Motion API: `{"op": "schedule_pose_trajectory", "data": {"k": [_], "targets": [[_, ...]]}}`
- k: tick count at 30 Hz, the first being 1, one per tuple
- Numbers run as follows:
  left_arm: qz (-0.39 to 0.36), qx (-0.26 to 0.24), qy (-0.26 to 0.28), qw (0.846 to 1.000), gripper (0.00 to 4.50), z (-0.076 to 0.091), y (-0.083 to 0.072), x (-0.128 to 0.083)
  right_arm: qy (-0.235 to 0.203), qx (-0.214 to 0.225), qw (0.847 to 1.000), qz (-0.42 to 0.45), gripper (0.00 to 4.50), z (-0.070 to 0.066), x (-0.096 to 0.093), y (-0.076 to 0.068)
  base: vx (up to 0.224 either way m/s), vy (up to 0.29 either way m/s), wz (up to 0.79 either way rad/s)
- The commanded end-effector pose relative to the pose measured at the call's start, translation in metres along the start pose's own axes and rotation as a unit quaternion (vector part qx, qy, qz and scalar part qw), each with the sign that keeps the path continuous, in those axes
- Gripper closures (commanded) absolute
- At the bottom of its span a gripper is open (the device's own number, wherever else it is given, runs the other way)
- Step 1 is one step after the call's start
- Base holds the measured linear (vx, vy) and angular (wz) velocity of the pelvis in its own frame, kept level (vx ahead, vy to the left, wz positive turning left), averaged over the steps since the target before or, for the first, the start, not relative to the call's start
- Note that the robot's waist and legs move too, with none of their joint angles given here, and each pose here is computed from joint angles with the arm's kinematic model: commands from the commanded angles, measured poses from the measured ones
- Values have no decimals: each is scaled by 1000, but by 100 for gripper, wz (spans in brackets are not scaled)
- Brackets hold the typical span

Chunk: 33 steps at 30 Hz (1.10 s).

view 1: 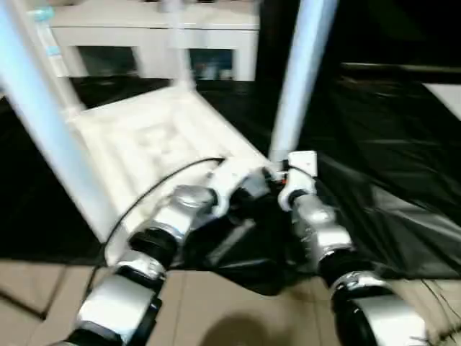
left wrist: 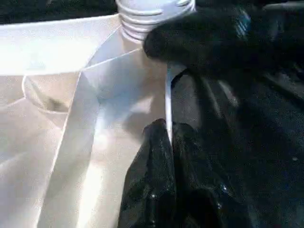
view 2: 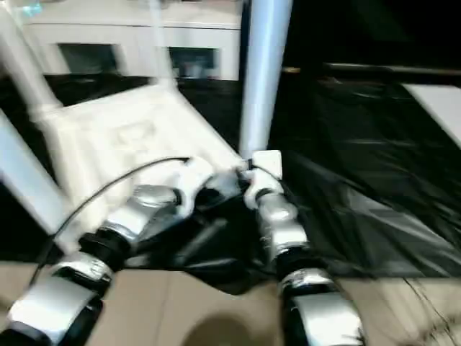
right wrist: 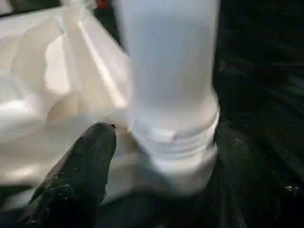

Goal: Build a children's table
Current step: Pick table leg

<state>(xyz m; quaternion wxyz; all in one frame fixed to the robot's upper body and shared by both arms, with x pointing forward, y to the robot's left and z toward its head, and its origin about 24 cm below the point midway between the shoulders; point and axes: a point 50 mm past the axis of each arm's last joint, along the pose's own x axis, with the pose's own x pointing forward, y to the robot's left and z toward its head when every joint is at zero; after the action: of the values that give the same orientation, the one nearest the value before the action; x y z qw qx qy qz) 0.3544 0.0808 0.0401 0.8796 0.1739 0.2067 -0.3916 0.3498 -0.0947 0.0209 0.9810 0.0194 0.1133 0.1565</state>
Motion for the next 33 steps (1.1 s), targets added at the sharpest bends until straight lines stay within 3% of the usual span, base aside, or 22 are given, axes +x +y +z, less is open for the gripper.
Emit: {"op": "schedule_pose_trajectory", "data": {"k": [1,2,6,8,12,17,20,26,27,33], "targets": [[-15,1,45,999,450,-26,-4,-3,-19,-46,998,33,62,10,0,0,0,0,0],[-30,12,42,999,450,-29,-2,-9,-28,-86,994,67,51,14,-4,-8,0,0,0],[-60,33,29,997,450,-34,2,-20,-40,-102,985,131,38,21,-15,-21,0,0,0],[-103,61,9,993,450,-36,1,-30,-50,-136,973,178,38,23,-25,-30,0,0,0],[-150,72,3,986,450,-39,-3,-40,-46,-139,961,233,38,22,-35,-33,0,0,0],[-236,80,-14,968,450,-37,-12,-59,-10,-147,923,356,38,13,-53,-27,0,0,0],[-258,80,-16,963,450,-36,-16,-63,-3,-155,912,379,38,11,-56,-25,0,0,0],[-251,84,-10,964,450,-35,-13,-63,-1,-162,910,383,38,15,-53,-25,0,0,0],[-250,85,-8,965,450,-36,-13,-63,1,-162,909,384,63,15,-54,-25,0,0,0],[-247,83,-1,966,450,-36,-11,-65,4,-153,909,389,111,15,-55,-28,0,0,0]]}}
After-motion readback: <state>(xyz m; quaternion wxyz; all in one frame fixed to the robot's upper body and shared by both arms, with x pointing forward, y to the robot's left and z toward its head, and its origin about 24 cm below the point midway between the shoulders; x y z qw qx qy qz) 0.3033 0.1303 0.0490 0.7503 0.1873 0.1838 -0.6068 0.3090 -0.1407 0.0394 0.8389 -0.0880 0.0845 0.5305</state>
